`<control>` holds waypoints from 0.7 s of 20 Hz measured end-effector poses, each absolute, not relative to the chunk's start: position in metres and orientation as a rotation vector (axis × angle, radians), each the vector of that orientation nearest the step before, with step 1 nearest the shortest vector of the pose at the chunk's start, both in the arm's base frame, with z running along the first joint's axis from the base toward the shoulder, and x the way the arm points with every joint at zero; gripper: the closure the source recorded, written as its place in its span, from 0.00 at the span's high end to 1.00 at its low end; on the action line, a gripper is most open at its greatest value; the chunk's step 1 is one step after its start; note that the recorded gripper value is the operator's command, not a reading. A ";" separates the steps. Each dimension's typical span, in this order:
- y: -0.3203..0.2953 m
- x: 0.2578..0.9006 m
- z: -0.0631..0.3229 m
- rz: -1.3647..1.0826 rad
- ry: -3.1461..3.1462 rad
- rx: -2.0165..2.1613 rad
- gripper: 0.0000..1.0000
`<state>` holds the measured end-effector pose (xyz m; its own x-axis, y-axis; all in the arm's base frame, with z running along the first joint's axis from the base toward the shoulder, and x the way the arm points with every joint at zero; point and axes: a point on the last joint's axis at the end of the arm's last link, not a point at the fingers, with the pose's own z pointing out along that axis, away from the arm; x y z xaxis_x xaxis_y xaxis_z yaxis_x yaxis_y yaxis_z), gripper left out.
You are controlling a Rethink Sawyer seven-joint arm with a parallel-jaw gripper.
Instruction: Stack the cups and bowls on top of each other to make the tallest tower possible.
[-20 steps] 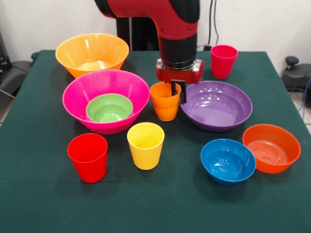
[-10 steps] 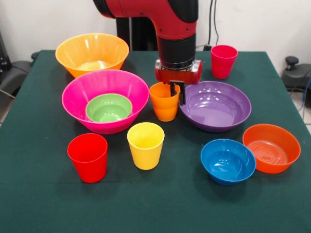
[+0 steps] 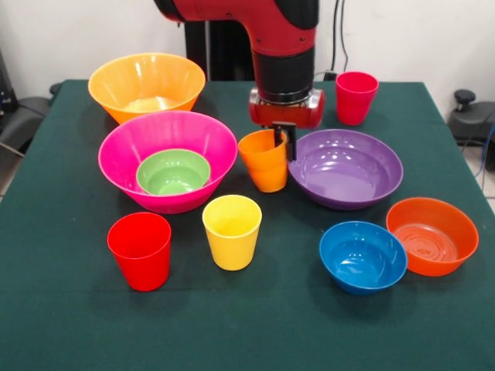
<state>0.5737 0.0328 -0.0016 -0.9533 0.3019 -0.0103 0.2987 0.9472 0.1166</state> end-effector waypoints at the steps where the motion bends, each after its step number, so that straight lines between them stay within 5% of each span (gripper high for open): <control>1: 0.034 0.573 0.001 0.174 3.071 0.467 0.00; 14: 0.065 0.580 0.053 0.130 3.019 0.392 0.00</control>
